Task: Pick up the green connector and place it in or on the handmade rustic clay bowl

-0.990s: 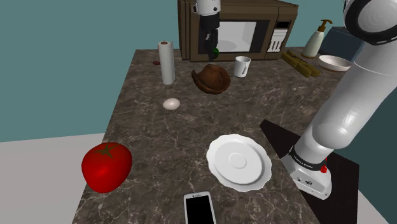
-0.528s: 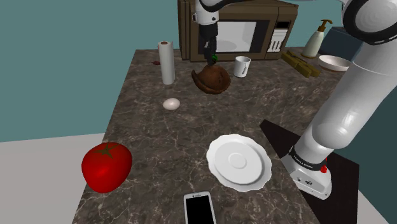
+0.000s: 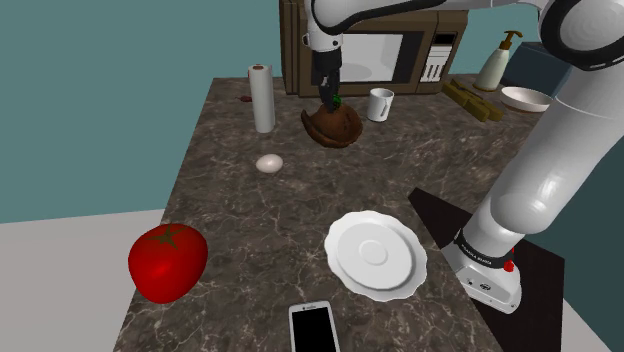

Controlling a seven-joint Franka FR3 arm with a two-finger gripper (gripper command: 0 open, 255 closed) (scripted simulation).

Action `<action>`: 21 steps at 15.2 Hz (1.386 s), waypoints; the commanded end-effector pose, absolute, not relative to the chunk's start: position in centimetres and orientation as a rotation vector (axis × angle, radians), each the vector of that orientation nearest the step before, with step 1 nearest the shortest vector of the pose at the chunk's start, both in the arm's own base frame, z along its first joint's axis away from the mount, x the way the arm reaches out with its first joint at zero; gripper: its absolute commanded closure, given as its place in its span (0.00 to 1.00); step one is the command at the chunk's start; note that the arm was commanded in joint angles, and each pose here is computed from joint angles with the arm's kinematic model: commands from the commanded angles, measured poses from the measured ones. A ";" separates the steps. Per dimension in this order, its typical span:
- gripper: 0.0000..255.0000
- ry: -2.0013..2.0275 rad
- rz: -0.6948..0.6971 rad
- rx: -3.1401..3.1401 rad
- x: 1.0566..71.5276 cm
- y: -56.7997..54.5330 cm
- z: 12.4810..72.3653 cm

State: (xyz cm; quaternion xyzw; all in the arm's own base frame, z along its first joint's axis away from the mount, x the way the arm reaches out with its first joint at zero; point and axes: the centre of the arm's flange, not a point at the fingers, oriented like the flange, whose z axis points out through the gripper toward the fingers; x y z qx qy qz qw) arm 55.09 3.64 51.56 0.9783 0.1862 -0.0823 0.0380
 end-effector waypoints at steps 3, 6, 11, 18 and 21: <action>1.00 0.571 -0.252 3.001 55.1 3.6 51.5; 0.00 0.571 -0.252 3.001 55.1 3.6 51.5; 0.00 0.571 -0.252 3.001 55.3 3.8 52.8; 0.00 0.571 -0.252 3.001 55.8 4.2 56.4; 0.00 0.571 -0.252 3.001 55.8 4.2 56.4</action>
